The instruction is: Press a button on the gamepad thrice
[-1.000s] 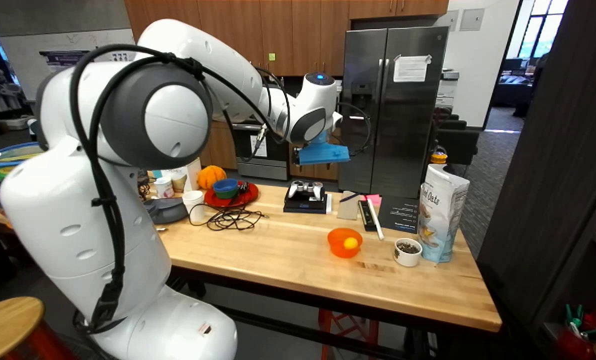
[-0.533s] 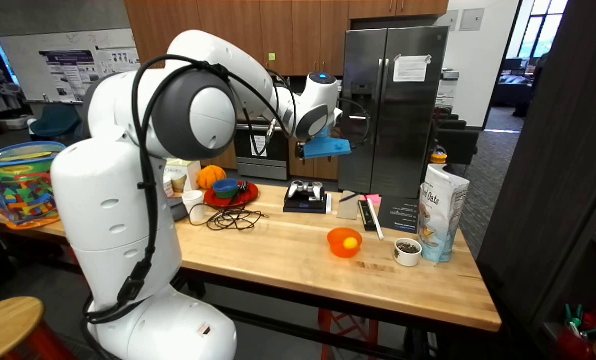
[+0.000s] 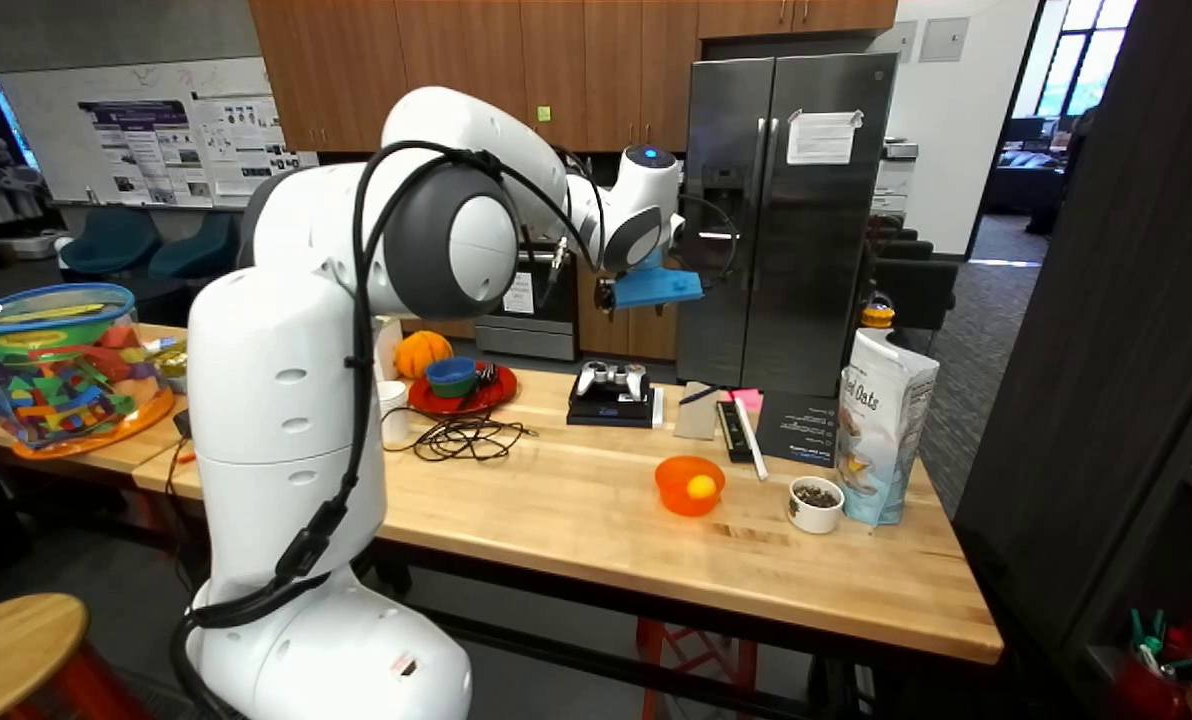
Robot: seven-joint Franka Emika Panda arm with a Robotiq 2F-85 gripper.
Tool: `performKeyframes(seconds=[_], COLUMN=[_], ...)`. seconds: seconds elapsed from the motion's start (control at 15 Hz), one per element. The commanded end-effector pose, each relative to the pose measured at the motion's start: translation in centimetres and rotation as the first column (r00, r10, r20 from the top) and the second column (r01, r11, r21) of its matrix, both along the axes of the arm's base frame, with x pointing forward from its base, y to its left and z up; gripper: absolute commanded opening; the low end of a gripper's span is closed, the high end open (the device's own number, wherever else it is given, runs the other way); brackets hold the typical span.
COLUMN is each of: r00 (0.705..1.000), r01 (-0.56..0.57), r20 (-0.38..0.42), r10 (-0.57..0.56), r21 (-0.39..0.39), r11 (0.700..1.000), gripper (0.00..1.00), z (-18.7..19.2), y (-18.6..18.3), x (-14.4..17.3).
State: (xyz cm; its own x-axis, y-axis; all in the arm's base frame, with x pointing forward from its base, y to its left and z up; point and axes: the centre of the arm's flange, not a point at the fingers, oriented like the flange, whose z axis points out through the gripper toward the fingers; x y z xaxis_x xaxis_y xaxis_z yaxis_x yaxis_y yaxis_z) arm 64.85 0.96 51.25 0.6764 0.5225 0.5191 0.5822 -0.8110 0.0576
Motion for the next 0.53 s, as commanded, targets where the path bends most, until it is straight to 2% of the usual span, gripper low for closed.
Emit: performKeyframes(seconds=[0.0,0.2,0.47], r00=[0.999,0.999,0.997], r01=[-0.032,-0.050,-0.068], r20=[-0.005,-0.005,0.024], r10=[0.032,0.050,0.068], r21=[-0.008,-0.004,-0.015], r11=[0.999,0.999,0.998], gripper=[0.74,0.54,0.22], z=[0.5,0.5,0.1], y=[-0.1,0.4,1.1], x=[2.1,2.7,3.4])
